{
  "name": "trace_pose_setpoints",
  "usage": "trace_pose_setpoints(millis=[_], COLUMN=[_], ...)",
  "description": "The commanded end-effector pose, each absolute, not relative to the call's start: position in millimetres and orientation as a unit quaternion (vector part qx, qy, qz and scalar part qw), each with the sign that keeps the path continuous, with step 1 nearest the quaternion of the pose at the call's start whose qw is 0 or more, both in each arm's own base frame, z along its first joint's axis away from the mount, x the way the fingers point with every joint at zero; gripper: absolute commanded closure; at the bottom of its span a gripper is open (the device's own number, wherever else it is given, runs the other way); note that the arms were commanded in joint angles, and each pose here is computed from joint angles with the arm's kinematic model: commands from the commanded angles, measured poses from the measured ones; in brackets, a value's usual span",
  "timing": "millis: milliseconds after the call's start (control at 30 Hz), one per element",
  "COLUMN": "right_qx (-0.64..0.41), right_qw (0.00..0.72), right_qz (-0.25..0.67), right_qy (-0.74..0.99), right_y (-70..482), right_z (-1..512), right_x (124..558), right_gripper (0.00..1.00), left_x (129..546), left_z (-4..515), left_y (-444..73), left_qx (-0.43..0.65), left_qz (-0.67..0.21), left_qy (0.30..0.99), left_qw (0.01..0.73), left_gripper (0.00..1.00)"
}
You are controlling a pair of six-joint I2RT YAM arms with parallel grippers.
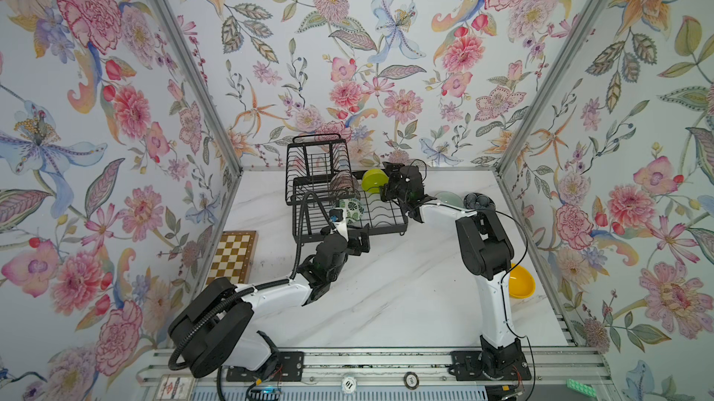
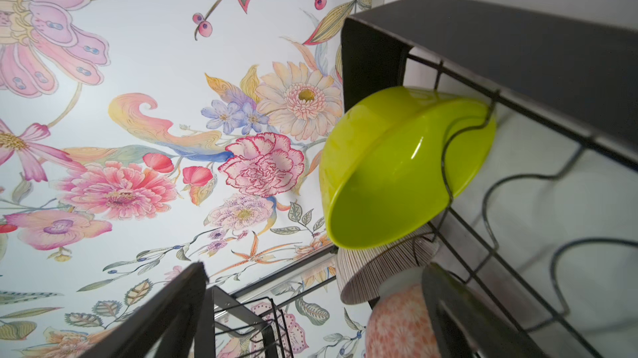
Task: Load the bowls into the dish rack
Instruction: 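Open the right gripper and withdraw it from the rack toward the yellow bowl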
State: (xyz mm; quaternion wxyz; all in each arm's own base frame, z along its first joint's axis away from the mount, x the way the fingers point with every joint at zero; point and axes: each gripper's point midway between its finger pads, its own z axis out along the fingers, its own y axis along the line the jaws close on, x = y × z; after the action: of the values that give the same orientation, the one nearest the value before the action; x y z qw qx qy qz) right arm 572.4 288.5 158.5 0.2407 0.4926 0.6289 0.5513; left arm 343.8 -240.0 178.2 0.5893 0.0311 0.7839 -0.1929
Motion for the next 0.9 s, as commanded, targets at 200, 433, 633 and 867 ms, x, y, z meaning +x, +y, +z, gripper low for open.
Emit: trace_pose_setpoints(millis=[200,433,633,867], right_qx=[0.461,0.404,0.359,0.371], right_qw=[0.281,0.356,0.410,0.397], right_qz=[0.541,0.437,0.279,0.141], right_qy=[0.646,0.721,0.791,0.827], right_y=[267.8,224.3,151.3,58.5], right_z=[195.2,216.0,213.4,193.1], right_x=[533.7,498.2,450.5,391.9], right_gripper=[0.02,0.01,0.01,0.02], left_x=[339.8,337.0,330.5,311.7], left_z=[189.0,203.8,226.0,247.5], left_y=[-230.1,-258.7,-306.3,-374.0], left_qx=[0.024,0.042,0.102,0.215], left_qz=[-0.188,-0.225,-0.244,-0.259], left_qy=[0.782,0.776,0.760,0.720], left_qw=[0.594,0.587,0.594,0.607], left_gripper=[0.01,0.01,0.01,0.01])
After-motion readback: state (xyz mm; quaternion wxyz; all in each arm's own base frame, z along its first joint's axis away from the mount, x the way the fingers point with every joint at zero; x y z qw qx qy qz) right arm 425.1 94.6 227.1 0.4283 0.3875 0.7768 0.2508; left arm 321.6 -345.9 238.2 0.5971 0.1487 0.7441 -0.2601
